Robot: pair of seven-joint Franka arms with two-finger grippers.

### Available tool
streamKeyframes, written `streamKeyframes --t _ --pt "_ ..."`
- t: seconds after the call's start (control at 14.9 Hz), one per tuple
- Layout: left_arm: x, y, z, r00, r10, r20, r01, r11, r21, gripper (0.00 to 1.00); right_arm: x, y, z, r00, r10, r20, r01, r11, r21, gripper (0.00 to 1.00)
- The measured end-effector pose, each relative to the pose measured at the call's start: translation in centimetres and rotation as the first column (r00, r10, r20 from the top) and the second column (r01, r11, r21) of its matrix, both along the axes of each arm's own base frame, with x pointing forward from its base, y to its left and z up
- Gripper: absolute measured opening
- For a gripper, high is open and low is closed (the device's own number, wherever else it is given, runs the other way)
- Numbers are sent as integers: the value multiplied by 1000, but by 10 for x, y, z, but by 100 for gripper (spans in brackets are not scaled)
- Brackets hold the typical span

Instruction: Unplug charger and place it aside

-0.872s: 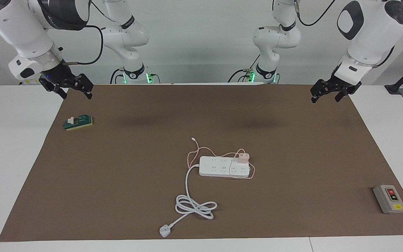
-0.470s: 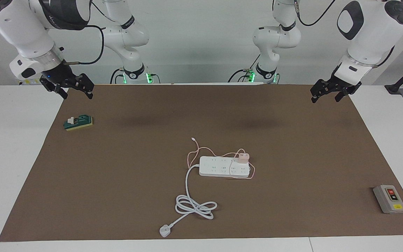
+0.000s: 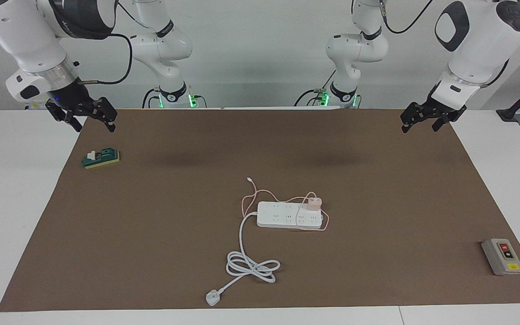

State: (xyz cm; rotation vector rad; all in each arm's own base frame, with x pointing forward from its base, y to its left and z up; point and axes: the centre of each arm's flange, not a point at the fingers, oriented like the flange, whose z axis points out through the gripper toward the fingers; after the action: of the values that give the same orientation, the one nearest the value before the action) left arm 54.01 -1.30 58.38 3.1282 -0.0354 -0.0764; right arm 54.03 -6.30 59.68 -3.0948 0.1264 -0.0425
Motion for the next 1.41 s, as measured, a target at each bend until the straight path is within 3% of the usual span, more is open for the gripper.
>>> streamKeyframes --t 0.2,0.27,0.4,0.47,0.67,0.81,0.94,1.01,1.14,1.34,1.41 --pt "0 0 0 1000 0 0 0 1000 0 100 0 3 -7 989 -145 -22 145 989 6 100" --pt "0 0 0 1000 0 0 0 1000 0 100 -1 8 -12 971 -236 -45 237 971 15 100" --pt "0 0 0 1000 0 0 0 1000 0 100 -1 22 -22 894 -434 -112 441 896 50 100" --pt "0 0 0 1000 0 0 0 1000 0 100 0 29 -28 834 -530 -153 543 837 62 100" --pt "0 0 0 1000 0 0 0 1000 0 100 11 63 -49 601 -755 -261 787 616 30 100" --pt "0 0 0 1000 0 0 0 1000 0 100 20 97 -62 438 -843 -312 887 461 1 100" --pt "0 0 0 1000 0 0 0 1000 0 100 31 117 -78 270 -880 -392 952 304 -25 100" --pt "0 0 0 1000 1 0 -1 1000 0 100 37 120 -87 218 -880 -422 967 253 -29 100" --pt "0 2 0 1000 4 0 -4 1000 0 100 49 125 -104 157 -878 -452 982 189 -26 100" --pt "0 1 0 1000 2 0 -2 1000 0 100 65 158 -122 15 -851 -525 998 43 -40 100" --pt "0 1 0 1000 2 1 -2 1000 0 100 69 169 -128 -6 -845 -535 999 15 -36 100"
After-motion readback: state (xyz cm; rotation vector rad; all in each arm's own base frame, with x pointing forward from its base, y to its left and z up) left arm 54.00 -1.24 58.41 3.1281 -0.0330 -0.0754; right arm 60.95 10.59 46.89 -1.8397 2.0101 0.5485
